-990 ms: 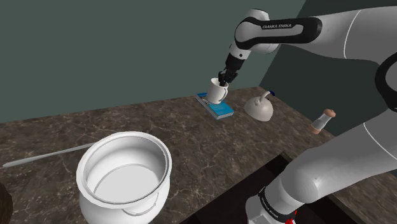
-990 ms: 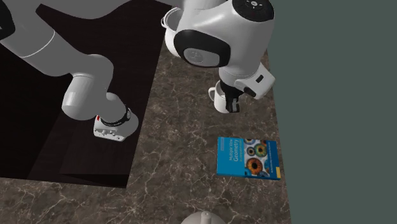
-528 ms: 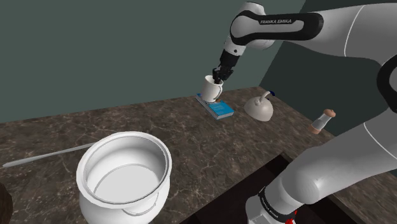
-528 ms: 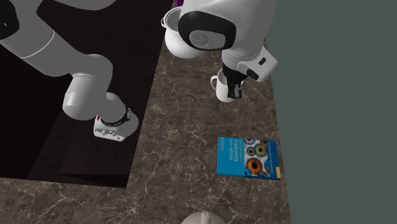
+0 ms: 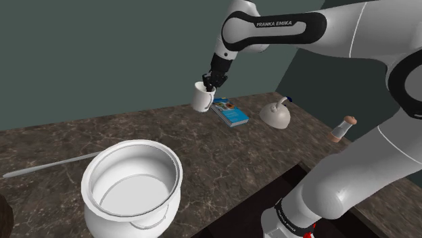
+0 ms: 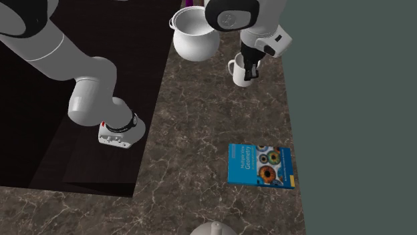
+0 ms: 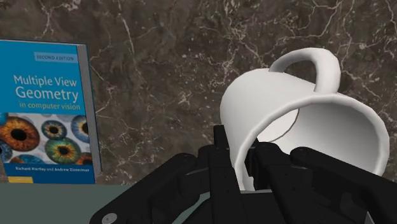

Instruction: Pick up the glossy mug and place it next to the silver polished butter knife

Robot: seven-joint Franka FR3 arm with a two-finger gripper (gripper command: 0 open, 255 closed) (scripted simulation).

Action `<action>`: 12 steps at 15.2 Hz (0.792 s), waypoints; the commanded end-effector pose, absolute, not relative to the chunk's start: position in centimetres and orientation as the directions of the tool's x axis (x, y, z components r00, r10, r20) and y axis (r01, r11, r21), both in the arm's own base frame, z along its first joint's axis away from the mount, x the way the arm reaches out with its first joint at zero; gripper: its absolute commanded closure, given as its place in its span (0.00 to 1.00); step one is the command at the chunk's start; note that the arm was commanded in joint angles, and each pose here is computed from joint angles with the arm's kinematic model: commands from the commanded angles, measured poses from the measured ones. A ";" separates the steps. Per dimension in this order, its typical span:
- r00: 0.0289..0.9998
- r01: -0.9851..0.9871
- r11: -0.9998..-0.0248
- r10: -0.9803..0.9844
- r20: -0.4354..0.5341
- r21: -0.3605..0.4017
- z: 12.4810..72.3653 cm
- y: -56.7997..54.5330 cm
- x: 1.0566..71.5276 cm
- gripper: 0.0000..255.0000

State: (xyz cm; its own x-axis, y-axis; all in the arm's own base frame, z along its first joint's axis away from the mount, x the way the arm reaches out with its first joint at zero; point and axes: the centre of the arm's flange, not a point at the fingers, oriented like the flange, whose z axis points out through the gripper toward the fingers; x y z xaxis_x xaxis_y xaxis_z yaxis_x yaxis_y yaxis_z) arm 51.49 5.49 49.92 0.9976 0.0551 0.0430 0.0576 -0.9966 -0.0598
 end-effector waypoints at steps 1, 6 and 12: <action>0.998 0.056 -0.997 0.054 0.044 -0.060 49.6 8.1 52.2 1.00; 0.998 0.056 -0.997 0.054 0.044 -0.060 48.6 14.4 53.8 1.00; 0.998 0.056 -0.997 0.054 0.044 -0.060 47.5 22.0 55.8 1.00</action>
